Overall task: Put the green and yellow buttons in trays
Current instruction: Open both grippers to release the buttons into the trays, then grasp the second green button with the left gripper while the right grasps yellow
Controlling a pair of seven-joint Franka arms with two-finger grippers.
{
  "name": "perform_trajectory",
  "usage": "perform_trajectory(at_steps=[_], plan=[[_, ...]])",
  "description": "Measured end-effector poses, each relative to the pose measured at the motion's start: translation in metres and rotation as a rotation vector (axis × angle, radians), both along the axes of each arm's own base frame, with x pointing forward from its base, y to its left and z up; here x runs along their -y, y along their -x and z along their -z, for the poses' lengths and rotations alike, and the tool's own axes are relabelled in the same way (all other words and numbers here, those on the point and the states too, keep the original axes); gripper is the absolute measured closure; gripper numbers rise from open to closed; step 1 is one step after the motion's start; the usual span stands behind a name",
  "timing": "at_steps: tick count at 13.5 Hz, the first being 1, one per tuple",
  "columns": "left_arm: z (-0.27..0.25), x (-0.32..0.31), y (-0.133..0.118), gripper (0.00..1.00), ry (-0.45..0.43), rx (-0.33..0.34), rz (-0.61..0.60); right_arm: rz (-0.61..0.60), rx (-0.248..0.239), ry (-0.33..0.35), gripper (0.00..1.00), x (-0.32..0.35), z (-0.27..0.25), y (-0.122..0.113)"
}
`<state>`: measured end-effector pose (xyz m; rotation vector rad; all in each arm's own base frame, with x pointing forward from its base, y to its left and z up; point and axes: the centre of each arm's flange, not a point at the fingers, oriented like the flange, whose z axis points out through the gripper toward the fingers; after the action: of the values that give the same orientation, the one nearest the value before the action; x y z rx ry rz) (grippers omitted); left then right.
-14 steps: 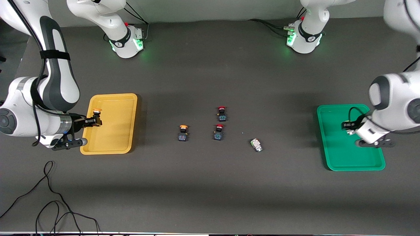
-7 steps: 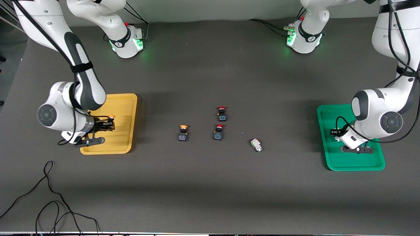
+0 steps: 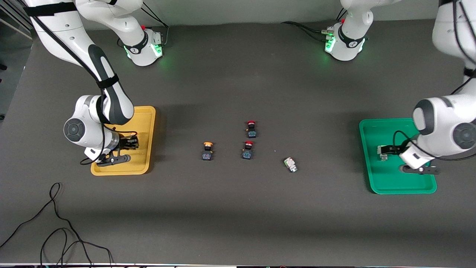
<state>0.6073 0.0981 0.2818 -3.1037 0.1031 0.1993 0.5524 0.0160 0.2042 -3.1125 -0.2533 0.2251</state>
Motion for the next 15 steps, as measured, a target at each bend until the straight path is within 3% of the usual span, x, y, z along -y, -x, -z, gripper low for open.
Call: perform_trajectory(at_steps=[3, 6, 10, 12, 15], plan=[[-0.076, 0.019, -0.013, 0.02, 0.011, 0.026, 0.019, 0.0, 0.0, 0.0, 0.33, 0.0, 0.0, 0.0], [-0.087, 0.079, -0.019, 0.01, 0.06, 0.046, 0.031, 0.005, 0.004, -0.005, 0.03, 0.0, -0.003, -0.001], [-0.079, 0.192, -0.016, 0.02, 0.055, 0.054, -0.062, 0.06, -0.034, -0.099, 0.0, -0.016, -0.05, -0.01], [-0.076, 0.253, -0.008, 0.01, 0.046, 0.079, -0.196, 0.085, -0.044, -0.121, 0.0, -0.033, -0.087, -0.018], [-0.055, 0.342, 0.011, 0.01, 0.041, 0.108, -0.441, 0.143, -0.019, -0.118, 0.0, -0.078, -0.124, -0.031]])
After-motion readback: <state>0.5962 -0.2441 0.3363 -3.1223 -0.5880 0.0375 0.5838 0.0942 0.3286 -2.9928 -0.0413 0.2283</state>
